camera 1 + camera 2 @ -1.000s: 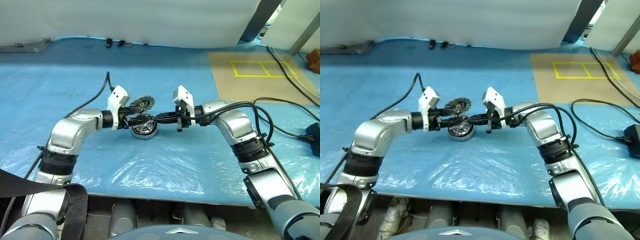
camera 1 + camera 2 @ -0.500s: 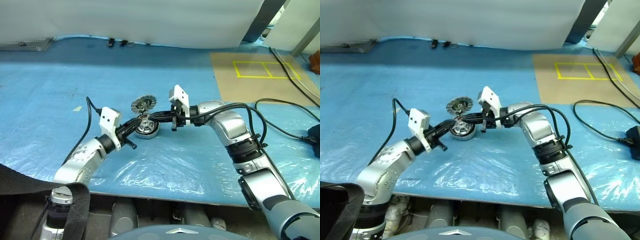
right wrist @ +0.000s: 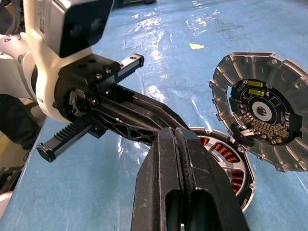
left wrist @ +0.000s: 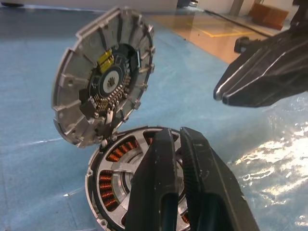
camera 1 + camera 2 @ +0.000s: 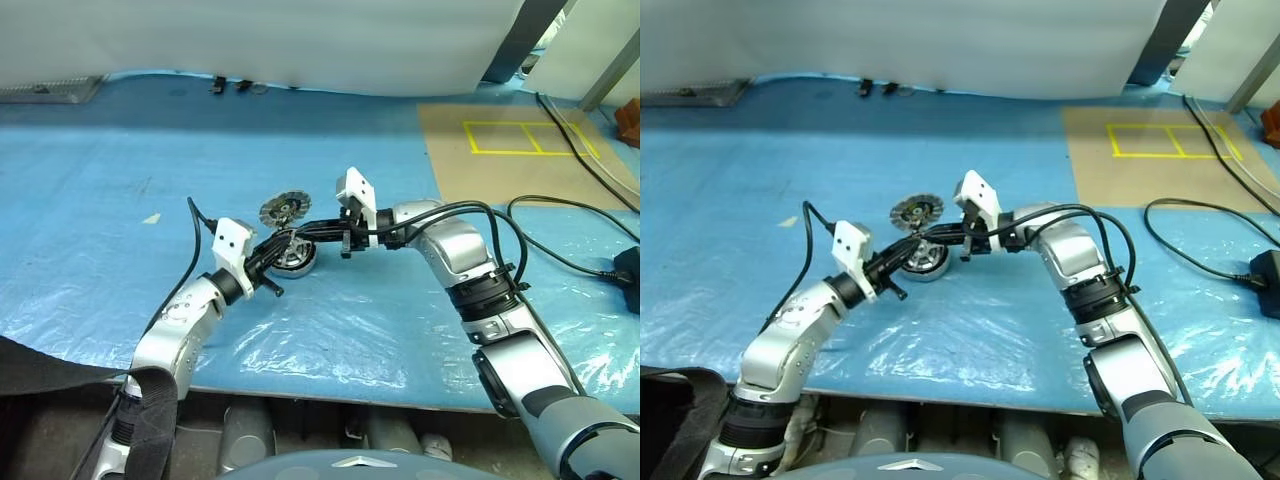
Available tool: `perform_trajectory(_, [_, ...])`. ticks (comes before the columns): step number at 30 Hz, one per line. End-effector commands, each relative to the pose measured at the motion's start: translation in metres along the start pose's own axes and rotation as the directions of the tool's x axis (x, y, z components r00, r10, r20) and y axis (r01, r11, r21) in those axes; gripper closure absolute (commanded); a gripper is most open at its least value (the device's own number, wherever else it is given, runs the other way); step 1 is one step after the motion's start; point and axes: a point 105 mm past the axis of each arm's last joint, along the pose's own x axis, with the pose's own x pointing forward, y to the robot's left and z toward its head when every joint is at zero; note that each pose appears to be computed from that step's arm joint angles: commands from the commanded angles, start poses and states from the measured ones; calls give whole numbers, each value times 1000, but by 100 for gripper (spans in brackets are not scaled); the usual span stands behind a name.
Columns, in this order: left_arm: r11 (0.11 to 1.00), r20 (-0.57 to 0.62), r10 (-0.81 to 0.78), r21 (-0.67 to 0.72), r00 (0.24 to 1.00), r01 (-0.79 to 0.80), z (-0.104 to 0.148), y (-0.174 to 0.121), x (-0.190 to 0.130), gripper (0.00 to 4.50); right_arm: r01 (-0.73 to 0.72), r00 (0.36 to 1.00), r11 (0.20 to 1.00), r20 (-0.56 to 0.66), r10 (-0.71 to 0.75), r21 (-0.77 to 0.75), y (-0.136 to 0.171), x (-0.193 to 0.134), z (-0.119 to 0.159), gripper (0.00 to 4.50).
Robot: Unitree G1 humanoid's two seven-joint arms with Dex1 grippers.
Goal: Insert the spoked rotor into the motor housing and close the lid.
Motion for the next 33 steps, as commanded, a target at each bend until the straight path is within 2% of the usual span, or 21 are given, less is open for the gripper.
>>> perform_trajectory(1, [998,-73,6,62,997,-1,-13,1,4,418,-1,1000,998,28,3,-58,2,-3,16,450])
perform_trajectory(5, [995,-149,-5,96,989,19,-28,-1,10,418,1,1000,998,22,0,-57,1,-4,14,450])
perform_trajectory(8, [995,-161,-45,76,986,58,-31,-8,11,418,2,1000,998,20,-1,-56,2,-4,13,450])
perform_trajectory(10, [997,-124,-53,54,991,60,-26,-10,13,418,4,1000,998,21,-3,-58,2,-3,13,450])
perform_trajectory(13, [998,-8,-58,-27,998,58,-2,-10,15,418,8,1000,998,25,-6,-63,0,-3,15,450])
perform_trajectory(15, [997,29,-60,-47,998,61,7,-9,16,418,14,999,998,31,-12,-62,-1,-3,17,450])
perform_trajectory(19, [999,-40,-53,-12,998,52,0,-2,24,418,14,1000,998,22,-12,-68,-2,-4,17,450])
perform_trajectory(22, [999,-161,-25,25,987,29,-21,5,30,418,12,1000,998,16,-11,-69,-2,-6,17,450])
perform_trajectory(27, [997,-270,-79,0,960,82,-43,-5,33,418,15,1000,997,-1,-15,-71,-2,-12,16,450])
perform_trajectory(31, [994,-203,-106,-16,973,105,-34,-13,39,418,17,1000,997,-13,-18,-73,-4,-18,16,450])
perform_trajectory(33, [986,-159,-168,-12,973,168,-25,-23,41,418,14,1000,997,-19,-15,-74,-3,-19,16,450])
